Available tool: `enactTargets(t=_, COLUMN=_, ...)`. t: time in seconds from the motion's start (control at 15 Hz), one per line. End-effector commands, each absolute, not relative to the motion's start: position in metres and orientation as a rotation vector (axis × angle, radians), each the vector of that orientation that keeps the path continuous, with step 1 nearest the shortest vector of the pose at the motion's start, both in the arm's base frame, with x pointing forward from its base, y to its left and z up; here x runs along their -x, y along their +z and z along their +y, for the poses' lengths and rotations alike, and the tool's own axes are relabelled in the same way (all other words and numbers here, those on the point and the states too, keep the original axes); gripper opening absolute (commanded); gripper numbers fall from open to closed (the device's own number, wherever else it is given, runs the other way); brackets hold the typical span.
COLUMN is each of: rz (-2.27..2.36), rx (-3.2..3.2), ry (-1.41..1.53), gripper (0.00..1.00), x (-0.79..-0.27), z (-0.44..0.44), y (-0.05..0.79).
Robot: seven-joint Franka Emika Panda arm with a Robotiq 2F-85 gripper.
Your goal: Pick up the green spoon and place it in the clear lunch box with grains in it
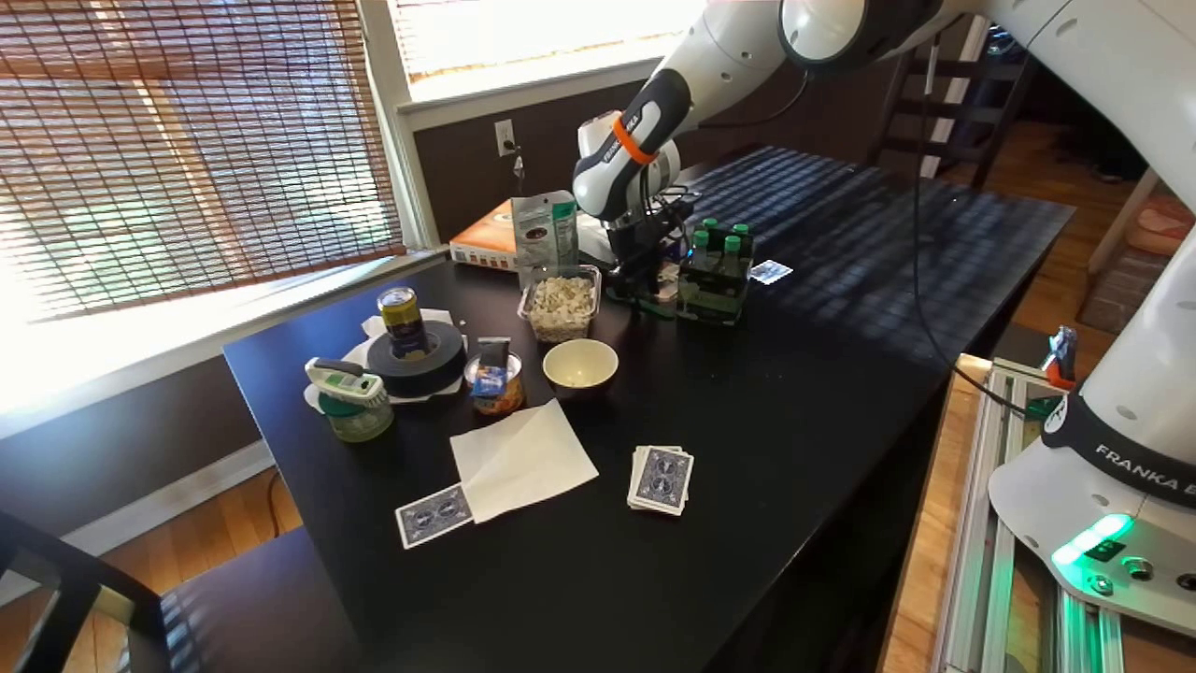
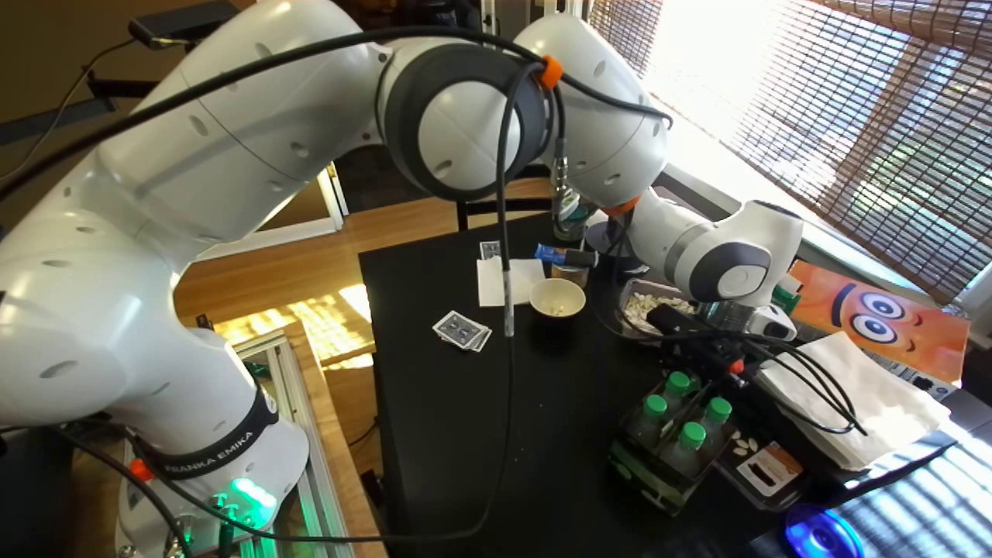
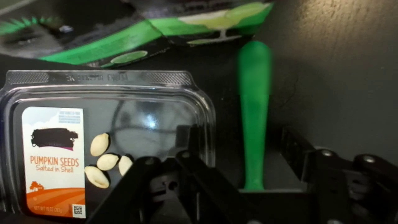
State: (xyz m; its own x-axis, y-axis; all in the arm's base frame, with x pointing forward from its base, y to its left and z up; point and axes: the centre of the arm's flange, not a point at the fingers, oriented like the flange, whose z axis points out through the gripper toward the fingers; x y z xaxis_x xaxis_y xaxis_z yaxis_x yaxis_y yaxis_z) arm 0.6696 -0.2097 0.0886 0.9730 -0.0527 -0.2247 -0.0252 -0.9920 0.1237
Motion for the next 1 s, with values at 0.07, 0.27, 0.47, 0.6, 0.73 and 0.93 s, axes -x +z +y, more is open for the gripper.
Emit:
enactTargets(t=0.07, rz=-0.053, rx=-2.975, ry=-0.341, gripper=0.66, x=-0.673, z=-0.199, y=0.094)
enactTargets(t=0.27, rz=-0.048, rx=-2.943, ry=-0.294, gripper=0.69, x=-0.673, z=-0.192, y=0.101)
enactTargets(t=0.47, rz=-0.028, rx=-2.934, ry=-0.268, gripper=0.74, x=-0.675, z=-0.184, y=0.106)
enactTargets(t=0.6, rz=-0.014, rx=-2.938, ry=-0.272, gripper=0.72, x=-0.678, z=-0.180, y=0.105)
enactTargets(t=0.73, rz=-0.009, rx=-2.941, ry=-0.276, gripper=0.69, x=-0.681, z=-0.180, y=0.101)
enactTargets(t=0.93, rz=-0.017, rx=-2.946, ry=-0.287, gripper=0.64, x=-0.682, z=-0.185, y=0.097)
